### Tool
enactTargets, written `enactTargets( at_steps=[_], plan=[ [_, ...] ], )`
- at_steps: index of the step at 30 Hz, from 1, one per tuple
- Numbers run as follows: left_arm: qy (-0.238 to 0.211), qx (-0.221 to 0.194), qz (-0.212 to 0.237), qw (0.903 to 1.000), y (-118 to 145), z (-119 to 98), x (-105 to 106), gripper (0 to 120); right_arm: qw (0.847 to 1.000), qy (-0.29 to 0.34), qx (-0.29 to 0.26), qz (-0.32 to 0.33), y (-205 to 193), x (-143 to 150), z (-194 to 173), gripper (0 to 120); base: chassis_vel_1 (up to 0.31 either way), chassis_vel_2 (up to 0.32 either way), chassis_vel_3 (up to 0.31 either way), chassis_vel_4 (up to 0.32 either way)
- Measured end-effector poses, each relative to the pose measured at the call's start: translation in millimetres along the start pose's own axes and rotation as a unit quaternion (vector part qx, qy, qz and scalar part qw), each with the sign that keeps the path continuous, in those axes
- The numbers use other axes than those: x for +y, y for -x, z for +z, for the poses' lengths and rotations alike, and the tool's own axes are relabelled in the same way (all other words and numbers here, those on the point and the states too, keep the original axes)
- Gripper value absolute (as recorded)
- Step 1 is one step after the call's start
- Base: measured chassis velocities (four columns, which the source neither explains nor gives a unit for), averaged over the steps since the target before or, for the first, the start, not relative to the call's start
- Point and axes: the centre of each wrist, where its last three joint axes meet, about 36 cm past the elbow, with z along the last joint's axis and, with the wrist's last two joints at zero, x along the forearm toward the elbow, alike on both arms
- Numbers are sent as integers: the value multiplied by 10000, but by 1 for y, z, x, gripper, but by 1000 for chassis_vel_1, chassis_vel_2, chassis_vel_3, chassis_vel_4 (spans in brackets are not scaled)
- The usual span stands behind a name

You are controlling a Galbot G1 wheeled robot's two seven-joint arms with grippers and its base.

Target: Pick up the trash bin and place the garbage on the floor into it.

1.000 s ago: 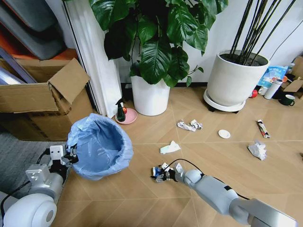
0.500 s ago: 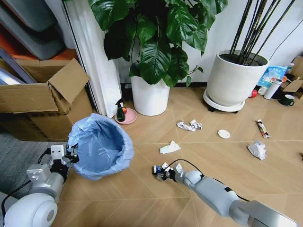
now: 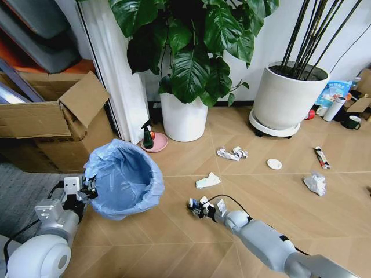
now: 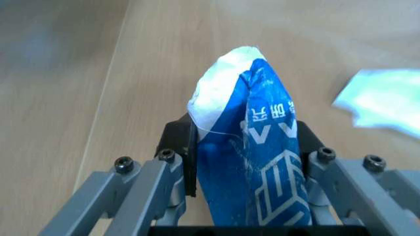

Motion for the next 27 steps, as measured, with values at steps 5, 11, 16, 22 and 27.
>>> enactTargets(
  at_steps=[5,11,16,22,27],
  plan=[
    [-16,122,32,9999,5,0,1,0,9980,-126,-571,224,-27,-11,-42,27,0,0,0,0],
    [22,429,143,9990,22,-1,6,0,9854,-665,-1522,378,-62,-22,-126,25,0,0,0,0],
    [44,691,271,9972,38,-2,12,0,9738,-916,-2050,370,-76,-17,-181,24,0,0,0,0],
    [143,966,547,9937,56,-6,11,0,9571,-978,-2728,28,-90,17,-258,24,0,0,0,0],
    [73,1292,830,9881,65,-8,5,0,9465,-786,-3082,-548,-94,65,-308,24,0,0,0,0]
  ],
)
